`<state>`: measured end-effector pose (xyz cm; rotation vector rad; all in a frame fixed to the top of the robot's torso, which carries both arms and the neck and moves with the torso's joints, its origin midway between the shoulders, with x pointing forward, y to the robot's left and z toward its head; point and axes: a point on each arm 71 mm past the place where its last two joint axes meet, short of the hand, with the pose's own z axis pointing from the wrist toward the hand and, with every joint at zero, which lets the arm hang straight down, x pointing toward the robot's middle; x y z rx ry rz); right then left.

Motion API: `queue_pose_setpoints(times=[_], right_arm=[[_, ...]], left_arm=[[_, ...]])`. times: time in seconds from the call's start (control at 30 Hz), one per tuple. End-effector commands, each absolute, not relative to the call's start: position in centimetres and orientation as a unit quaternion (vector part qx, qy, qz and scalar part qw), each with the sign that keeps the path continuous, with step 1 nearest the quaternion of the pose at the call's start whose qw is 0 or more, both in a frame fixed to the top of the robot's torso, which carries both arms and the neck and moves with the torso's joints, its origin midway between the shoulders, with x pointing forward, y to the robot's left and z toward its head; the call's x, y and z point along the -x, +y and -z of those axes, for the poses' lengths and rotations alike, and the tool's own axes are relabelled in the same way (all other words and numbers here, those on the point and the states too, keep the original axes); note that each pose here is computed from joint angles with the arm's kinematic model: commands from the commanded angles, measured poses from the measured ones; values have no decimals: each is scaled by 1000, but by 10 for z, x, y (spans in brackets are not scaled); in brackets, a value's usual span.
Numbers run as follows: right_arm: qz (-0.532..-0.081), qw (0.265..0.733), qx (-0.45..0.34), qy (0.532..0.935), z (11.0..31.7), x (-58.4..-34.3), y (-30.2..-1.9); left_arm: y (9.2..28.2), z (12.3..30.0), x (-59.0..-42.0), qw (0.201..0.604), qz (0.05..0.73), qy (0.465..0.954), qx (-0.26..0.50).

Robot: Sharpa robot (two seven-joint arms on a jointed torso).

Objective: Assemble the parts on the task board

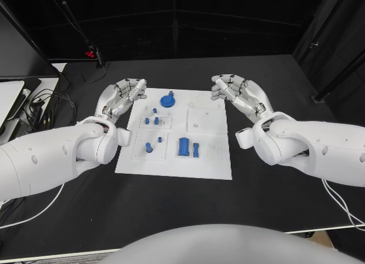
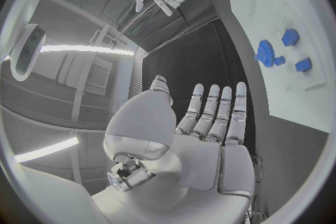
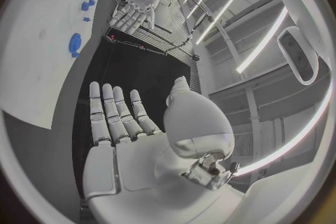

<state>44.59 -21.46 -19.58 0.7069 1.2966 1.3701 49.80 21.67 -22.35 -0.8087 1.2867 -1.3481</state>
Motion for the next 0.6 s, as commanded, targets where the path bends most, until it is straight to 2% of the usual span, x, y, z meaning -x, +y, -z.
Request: queue_pose_setpoints(times=[0.03, 0.23, 0.43, 0.47, 0.6], right_arm=[[-616, 540, -290, 495, 190, -448, -212], [-622, 543, -284, 487, 193, -455, -207], [-627, 540, -282, 486, 195, -457, -201], [-596, 534, -303, 518, 202, -459, -203], [-590, 533, -318, 516, 203, -460, -202]], left_arm=[[211, 208, -484, 586, 623, 448, 260], [206, 213, -472, 585, 631, 441, 256], [204, 215, -468, 584, 634, 438, 255], [207, 239, -477, 523, 554, 544, 351], [205, 238, -476, 521, 551, 541, 364]])
